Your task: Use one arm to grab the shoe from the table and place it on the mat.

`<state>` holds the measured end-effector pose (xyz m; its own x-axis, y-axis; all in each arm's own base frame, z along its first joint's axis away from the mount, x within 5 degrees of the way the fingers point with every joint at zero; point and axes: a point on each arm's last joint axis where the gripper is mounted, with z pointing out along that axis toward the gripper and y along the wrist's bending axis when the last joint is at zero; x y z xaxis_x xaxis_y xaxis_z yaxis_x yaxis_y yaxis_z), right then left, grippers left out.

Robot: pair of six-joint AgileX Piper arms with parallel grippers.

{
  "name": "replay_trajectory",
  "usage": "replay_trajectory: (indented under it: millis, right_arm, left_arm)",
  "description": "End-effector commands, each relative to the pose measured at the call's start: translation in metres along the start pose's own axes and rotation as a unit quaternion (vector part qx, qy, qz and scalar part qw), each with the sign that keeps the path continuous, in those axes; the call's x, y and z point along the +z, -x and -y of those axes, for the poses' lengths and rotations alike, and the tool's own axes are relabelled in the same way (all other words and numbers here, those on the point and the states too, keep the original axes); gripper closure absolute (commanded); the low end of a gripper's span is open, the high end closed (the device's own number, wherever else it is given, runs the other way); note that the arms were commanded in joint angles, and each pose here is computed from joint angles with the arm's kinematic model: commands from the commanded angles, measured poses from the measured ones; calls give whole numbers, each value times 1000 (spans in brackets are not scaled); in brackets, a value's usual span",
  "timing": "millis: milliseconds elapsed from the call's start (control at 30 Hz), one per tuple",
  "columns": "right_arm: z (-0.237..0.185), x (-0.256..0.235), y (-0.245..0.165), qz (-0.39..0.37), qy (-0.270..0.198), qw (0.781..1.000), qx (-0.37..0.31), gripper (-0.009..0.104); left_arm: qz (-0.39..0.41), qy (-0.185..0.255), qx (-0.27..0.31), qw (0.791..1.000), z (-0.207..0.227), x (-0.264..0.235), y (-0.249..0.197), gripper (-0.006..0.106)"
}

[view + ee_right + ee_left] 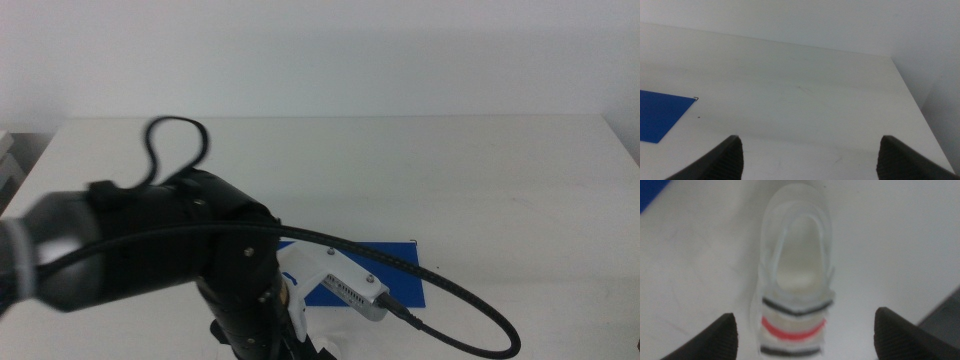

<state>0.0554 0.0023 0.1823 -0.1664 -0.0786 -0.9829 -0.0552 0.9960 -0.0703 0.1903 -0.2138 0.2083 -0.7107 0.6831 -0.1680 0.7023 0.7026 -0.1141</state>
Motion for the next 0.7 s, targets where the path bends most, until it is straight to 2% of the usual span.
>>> replay_trajectory:
  millis: [0,467,567,667]
  right_arm:
    - [0,0,5,32,-4,999,-10,17]
    - [0,0,5,32,-4,999,-10,17]
    - [0,0,5,32,-4,999,-10,17]
    - [0,0,5,32,-4,999,-10,17]
  left_arm:
    - [40,2,9,999,3,-8,11,7]
    - [26,6,11,1000,-2,30,23,7]
    - [23,4,8,1000,-1,32,23,12]
    - [21,2,7,1000,-1,32,23,22]
